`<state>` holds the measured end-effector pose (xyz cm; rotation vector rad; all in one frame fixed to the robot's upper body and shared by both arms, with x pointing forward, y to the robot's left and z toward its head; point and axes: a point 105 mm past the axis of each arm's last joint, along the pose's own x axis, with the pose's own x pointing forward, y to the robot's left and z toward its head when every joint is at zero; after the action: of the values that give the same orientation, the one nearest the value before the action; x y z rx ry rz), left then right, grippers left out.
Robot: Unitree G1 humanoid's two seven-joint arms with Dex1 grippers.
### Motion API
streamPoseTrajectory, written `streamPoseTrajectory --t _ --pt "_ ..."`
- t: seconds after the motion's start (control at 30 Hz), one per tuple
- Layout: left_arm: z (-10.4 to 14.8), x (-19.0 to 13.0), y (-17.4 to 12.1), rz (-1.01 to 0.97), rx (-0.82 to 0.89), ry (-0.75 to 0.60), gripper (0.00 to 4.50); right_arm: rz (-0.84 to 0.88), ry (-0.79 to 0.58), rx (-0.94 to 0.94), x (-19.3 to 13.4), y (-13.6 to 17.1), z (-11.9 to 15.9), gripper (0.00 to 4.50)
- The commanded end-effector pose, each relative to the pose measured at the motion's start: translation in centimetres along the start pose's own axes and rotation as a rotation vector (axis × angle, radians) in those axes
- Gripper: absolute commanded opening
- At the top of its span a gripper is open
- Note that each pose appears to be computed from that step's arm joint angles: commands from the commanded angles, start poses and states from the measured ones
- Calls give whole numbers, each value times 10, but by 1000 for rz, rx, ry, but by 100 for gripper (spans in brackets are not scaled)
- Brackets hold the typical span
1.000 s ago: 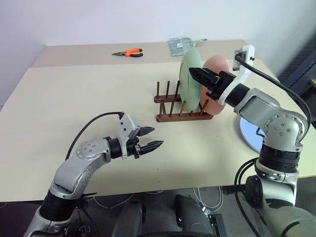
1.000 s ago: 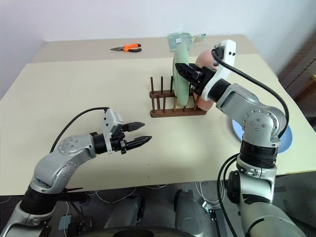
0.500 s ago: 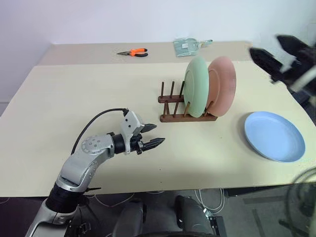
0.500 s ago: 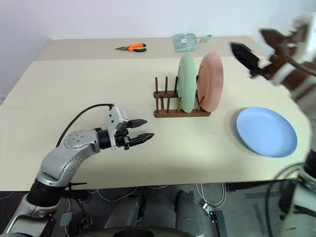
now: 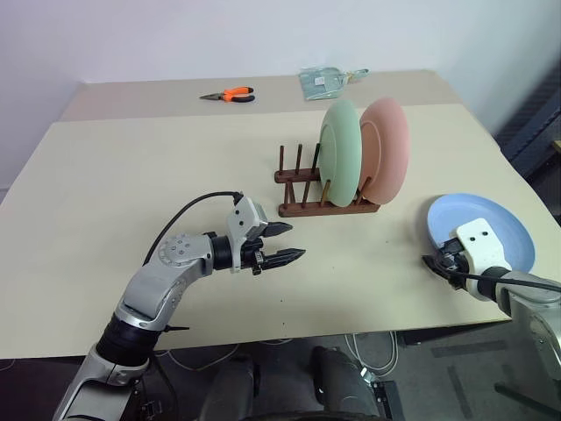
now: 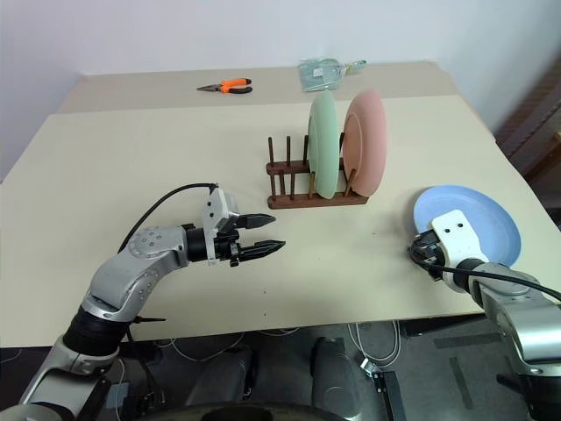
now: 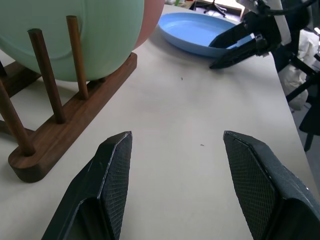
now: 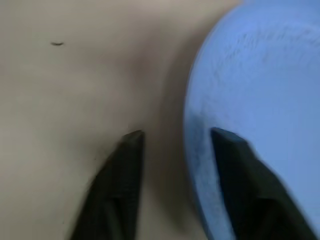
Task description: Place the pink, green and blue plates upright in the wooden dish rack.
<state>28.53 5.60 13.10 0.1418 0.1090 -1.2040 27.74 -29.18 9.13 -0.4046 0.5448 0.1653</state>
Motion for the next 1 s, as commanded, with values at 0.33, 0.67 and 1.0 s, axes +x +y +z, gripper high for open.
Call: streamPoseTrajectory --t 0.33,0.67,1.0 --pt "2 -10 1 35 35 -12 299 -386 -571 -208 -43 -76 154 3" --pt "-1 -26 16 129 40 3 299 657 -1293 288 -159 58 325 3" --pt "4 -41 22 206 54 13 299 913 -889 763 -89 136 317 3"
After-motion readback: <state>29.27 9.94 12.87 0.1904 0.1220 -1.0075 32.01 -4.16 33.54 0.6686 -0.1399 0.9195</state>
